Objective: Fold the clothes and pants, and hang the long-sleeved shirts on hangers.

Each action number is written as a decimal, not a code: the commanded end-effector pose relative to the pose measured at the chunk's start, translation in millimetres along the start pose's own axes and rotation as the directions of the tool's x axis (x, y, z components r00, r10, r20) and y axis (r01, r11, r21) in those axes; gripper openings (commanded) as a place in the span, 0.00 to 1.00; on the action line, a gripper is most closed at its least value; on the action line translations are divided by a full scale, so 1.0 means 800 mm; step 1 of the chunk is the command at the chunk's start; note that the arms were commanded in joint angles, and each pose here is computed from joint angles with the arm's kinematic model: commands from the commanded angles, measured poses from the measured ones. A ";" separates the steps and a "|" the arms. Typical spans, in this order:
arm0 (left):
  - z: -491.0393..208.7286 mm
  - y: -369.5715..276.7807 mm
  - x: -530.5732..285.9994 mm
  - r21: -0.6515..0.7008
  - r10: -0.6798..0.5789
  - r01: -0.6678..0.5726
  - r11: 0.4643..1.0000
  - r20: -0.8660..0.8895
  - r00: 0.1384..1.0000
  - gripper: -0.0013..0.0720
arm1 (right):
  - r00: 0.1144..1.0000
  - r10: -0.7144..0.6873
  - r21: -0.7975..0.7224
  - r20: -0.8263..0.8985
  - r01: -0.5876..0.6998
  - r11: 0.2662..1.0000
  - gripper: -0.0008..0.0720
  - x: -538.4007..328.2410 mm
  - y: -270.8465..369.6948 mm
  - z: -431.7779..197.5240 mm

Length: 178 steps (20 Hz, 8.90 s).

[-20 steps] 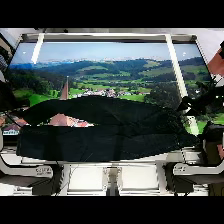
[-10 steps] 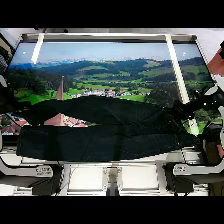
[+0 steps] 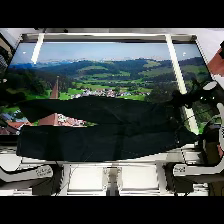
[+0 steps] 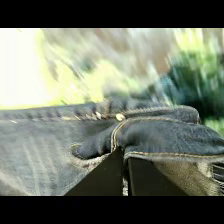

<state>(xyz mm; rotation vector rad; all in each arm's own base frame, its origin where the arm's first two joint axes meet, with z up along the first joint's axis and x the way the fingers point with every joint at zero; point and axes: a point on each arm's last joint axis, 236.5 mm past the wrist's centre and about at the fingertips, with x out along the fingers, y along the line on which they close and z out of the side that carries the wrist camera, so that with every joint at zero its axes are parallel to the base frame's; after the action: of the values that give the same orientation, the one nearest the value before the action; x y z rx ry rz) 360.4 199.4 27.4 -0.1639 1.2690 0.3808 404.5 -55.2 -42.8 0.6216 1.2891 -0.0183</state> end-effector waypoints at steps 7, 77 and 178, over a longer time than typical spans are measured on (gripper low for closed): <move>0.046 0.033 -0.055 -0.140 -0.228 0.278 0.950 0.293 0.928 0.05 | 0.937 -0.173 -0.162 0.302 0.229 0.960 0.07 -0.137 0.006 0.124; -0.228 -0.134 -0.081 0.077 -0.368 0.517 0.853 -0.614 0.698 0.05 | 0.960 -0.142 -0.114 -0.239 0.118 0.986 0.62 -0.072 -0.055 -0.050; 0.049 0.056 -0.060 -0.411 -0.050 0.152 0.899 0.248 0.967 0.05 | 0.969 0.047 -0.138 0.241 -0.013 0.990 0.07 -0.044 0.071 0.154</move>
<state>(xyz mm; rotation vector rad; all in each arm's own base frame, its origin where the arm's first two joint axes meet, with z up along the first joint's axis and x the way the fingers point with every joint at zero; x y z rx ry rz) 368.2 235.5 88.8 -0.4448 0.9681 0.4964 495.3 -38.7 -12.1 0.5135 1.1718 0.0859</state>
